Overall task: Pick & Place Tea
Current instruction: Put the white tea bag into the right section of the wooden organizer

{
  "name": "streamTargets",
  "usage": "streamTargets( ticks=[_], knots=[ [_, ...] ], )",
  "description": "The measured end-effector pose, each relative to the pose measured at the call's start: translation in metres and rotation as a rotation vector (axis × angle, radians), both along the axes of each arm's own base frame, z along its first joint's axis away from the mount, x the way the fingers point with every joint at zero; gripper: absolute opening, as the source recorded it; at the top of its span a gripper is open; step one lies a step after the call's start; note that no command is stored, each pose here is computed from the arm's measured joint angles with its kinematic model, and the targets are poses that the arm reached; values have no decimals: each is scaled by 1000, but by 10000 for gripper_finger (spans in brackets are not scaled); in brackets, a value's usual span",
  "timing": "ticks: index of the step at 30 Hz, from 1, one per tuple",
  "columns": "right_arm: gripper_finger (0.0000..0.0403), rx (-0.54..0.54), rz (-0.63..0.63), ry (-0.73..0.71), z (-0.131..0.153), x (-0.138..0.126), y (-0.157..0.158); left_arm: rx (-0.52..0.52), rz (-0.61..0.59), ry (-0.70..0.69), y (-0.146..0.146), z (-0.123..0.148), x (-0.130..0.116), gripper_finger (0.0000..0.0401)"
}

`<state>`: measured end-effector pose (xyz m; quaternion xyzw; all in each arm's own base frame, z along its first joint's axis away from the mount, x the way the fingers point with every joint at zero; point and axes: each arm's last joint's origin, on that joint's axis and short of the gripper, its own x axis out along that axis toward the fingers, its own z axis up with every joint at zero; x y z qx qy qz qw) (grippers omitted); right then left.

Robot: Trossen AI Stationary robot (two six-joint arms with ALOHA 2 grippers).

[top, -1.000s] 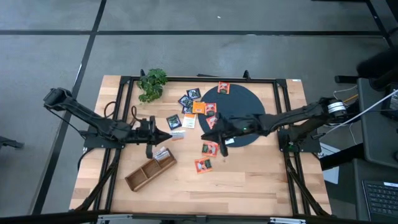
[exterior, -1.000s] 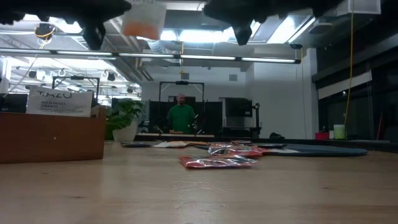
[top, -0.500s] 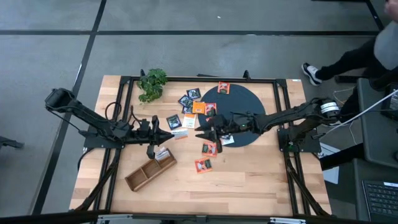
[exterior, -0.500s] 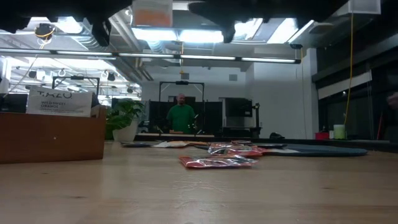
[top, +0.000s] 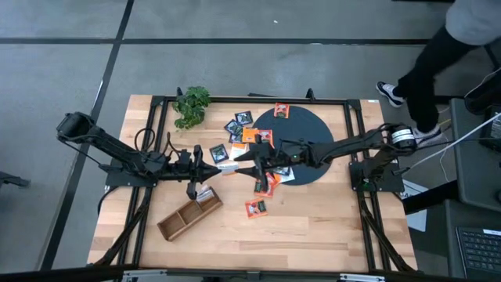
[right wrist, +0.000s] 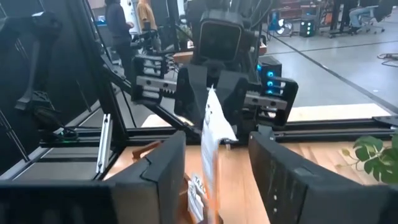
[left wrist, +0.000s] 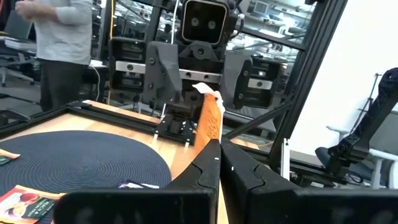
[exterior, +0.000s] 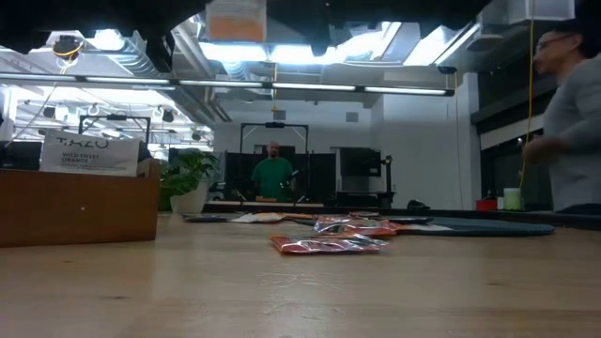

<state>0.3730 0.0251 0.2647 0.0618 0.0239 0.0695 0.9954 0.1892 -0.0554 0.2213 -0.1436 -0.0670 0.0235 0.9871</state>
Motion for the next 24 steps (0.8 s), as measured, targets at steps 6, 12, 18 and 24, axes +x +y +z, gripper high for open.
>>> streamTargets(
  ticks=[6, 12, 18, 24],
  knots=[
    [118, -1, 2, 3, -2, 8, 1, 17, 2, 1, 0, 0, 0, 2],
    [32, -3, 49, 10, -6, 15, 2, 37, 7, 5, 0, 0, 0, 2],
    [7, -25, 56, 25, -8, 15, 3, 70, 18, 17, 0, -1, 0, 2],
    [4, -32, 73, 98, -14, 13, 11, 44, 60, 30, 6, 2, -4, 19]
  ],
)
